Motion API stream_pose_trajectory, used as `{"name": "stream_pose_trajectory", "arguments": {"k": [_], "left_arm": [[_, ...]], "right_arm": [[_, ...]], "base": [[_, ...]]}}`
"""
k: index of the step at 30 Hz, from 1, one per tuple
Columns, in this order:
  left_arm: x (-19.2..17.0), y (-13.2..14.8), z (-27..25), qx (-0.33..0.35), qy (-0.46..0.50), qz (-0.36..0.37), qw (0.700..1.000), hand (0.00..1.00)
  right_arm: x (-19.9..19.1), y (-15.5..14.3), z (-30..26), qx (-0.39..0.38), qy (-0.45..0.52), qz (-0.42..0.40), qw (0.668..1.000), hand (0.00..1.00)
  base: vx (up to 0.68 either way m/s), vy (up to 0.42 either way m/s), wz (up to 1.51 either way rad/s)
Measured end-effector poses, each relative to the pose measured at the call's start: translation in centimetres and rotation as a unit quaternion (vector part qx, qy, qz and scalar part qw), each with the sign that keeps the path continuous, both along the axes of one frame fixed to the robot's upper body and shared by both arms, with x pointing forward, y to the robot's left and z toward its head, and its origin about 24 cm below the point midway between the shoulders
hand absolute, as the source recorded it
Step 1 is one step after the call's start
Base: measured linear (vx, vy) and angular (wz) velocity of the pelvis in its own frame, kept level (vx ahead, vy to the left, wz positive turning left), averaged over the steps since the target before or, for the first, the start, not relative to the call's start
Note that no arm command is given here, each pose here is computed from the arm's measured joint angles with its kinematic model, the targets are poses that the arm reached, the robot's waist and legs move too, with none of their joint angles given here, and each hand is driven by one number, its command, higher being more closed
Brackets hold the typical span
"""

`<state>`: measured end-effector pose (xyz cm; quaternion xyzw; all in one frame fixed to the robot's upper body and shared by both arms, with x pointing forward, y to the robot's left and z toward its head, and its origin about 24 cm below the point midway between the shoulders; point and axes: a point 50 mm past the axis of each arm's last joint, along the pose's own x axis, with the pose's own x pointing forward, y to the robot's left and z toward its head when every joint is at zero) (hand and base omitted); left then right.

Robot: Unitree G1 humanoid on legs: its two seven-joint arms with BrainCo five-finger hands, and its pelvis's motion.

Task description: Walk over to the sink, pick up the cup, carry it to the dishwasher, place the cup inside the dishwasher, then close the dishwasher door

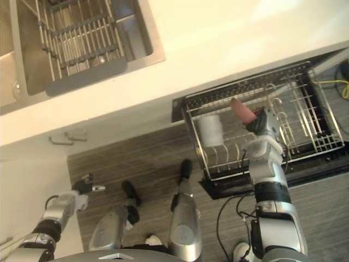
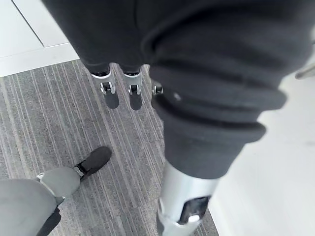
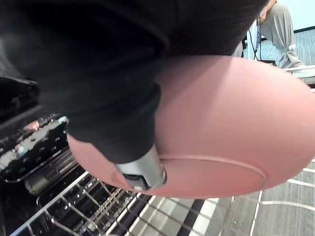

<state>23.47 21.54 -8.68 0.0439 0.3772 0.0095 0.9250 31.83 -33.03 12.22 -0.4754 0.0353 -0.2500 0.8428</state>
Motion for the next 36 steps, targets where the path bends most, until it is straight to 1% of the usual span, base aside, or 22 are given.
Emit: {"name": "stream_pose_trajectory", "arguments": {"k": [2, 7, 11, 16, 17, 19, 22, 24, 25, 26, 27, 29, 32, 36], "left_arm": [[0.1, -0.1, 0.1, 0.001, -0.002, -0.002, 1.0, 0.0], [0.3, -0.4, 0.2, 0.008, -0.02, -0.006, 1.0, 0.0], [0.2, -0.7, 0.1, 0.009, -0.032, 0.0, 0.999, 0.0], [-0.5, -0.8, -0.4, 0.012, -0.036, 0.002, 0.999, 0.0], [-0.6, -0.8, -0.5, 0.012, -0.037, 0.003, 0.999, 0.0], [-0.9, -0.7, -0.6, 0.014, -0.037, 0.004, 0.999, 0.0], [-0.9, -1.0, -0.7, 0.016, -0.037, 0.001, 0.999, 0.0], [-0.9, -1.5, -0.8, 0.01, -0.036, -0.002, 0.999, 0.0], [-1.0, -1.7, -0.8, 0.006, -0.036, -0.003, 0.999, 0.0], [-1.1, -1.9, -0.9, 0.003, -0.034, -0.004, 0.999, 0.0], [-1.2, -1.9, -1.0, 0.002, -0.032, -0.005, 0.999, 0.0], [-2.0, -1.8, -1.5, 0.003, -0.021, -0.007, 1.0, 0.0], [-2.3, -1.8, -1.6, 0.001, -0.013, -0.01, 1.0, 0.0], [-3.7, -1.6, -2.4, 0.001, 0.015, -0.007, 1.0, 0.0]], "right_arm": [[0.2, -0.3, 0.0, 0.002, -0.007, -0.017, 1.0, 1.0], [1.0, -0.6, 0.7, -0.022, -0.037, -0.072, 0.996, 1.0], [0.5, -1.2, 1.0, -0.078, -0.05, -0.125, 0.988, 1.0], [0.0, -1.8, 0.7, -0.108, -0.042, -0.152, 0.982, 1.0], [-0.1, -1.8, 0.6, -0.115, -0.041, -0.155, 0.98, 0.0], [-0.2, -1.9, 0.4, -0.118, -0.035, -0.157, 0.98, 0.0], [-0.8, -2.3, -1.4, -0.066, 0.012, -0.146, 0.987, 0.0], [-1.5, -2.8, -3.5, 0.01, 0.044, -0.142, 0.989, 0.0], [-1.9, -2.9, -4.6, 0.068, 0.05, -0.141, 0.986, 0.0], [-2.2, -2.8, -5.3, 0.126, 0.043, -0.134, 0.982, 0.0], [-2.1, -2.6, -5.6, 0.15, 0.04, -0.126, 0.98, 0.0], [-1.8, -1.7, -6.4, 0.244, 0.019, -0.09, 0.965, 0.0], [-1.9, -1.0, -6.0, 0.33, -0.024, -0.039, 0.943, 0.0], [-2.4, -0.7, -3.6, 0.362, -0.106, 0.007, 0.926, 0.0]], "base": [[0.02, 0.016, 0.13], [0.01, 0.017, 0.08], [0.0, 0.0, 0.0], [0.0, 0.001, -0.02], [-0.01, 0.004, -0.12], [-0.01, 0.002, -0.1], [0.0, 0.002, 0.05], [0.0, 0.01, 0.18], [-0.01, 0.016, 0.12], [-0.01, 0.012, 0.04], [-0.01, 0.006, -0.04], [0.01, 0.005, -0.05], [0.0, 0.0, 0.0], [0.06, 0.012, -0.16]]}}
